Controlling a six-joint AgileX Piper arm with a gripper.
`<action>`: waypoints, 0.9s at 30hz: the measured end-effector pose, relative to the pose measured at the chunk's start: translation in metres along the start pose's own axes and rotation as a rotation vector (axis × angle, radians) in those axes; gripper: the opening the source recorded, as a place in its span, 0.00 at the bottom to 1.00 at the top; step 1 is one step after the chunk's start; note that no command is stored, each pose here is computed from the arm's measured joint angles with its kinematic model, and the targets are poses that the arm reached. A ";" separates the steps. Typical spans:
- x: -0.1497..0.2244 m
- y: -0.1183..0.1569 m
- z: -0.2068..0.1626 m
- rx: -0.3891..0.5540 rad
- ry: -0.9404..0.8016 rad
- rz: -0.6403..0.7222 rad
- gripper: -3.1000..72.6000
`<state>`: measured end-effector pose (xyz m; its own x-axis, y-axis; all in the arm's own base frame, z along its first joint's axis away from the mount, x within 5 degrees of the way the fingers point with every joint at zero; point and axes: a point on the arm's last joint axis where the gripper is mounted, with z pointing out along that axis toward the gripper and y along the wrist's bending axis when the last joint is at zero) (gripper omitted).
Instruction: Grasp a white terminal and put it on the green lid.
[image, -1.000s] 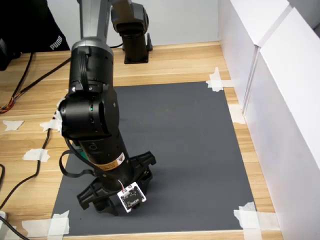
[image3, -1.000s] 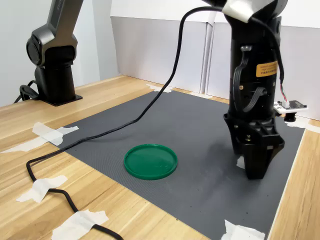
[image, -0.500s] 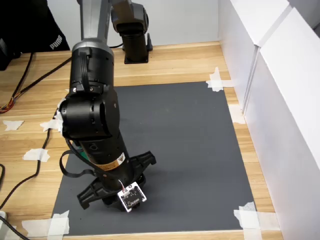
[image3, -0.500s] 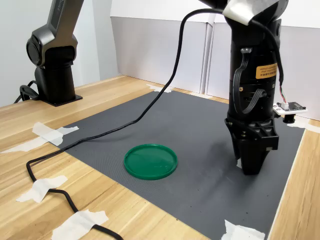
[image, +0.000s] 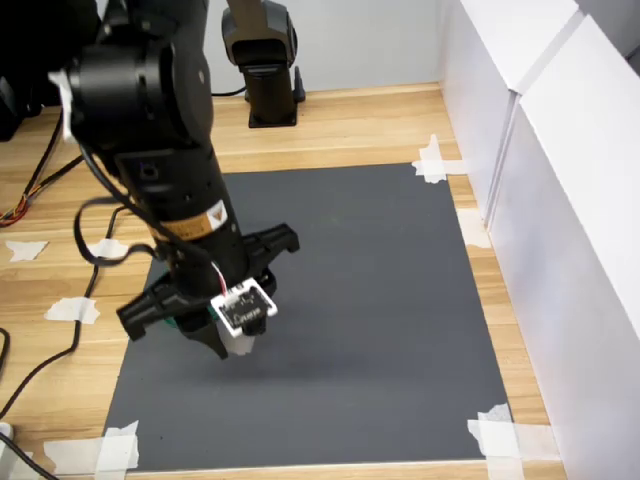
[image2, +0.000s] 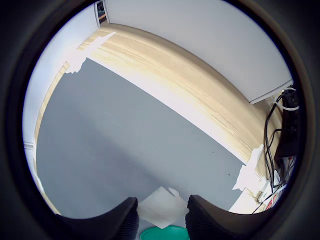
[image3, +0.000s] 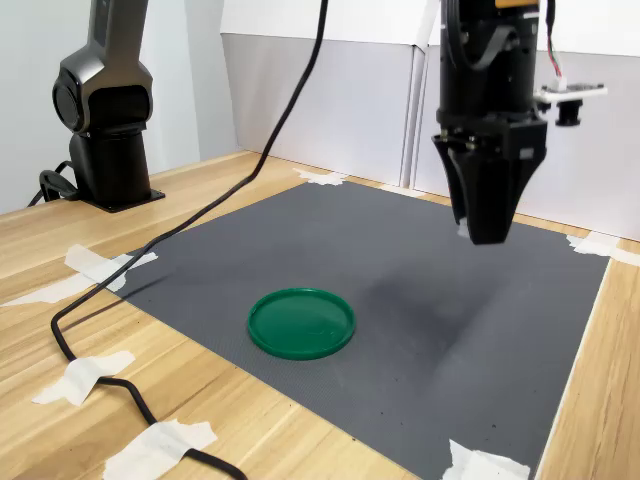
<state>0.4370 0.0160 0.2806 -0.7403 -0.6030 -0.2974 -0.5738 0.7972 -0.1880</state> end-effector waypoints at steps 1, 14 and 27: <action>0.004 0.000 -0.006 0.003 -0.002 0.005 0.52; 0.091 -0.015 -0.013 0.030 0.038 0.017 0.52; 0.130 0.005 0.036 0.035 0.105 -0.036 0.52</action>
<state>0.3500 -0.0572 0.2071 -0.7529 -0.6298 -0.1908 -0.5896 0.7744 -0.2294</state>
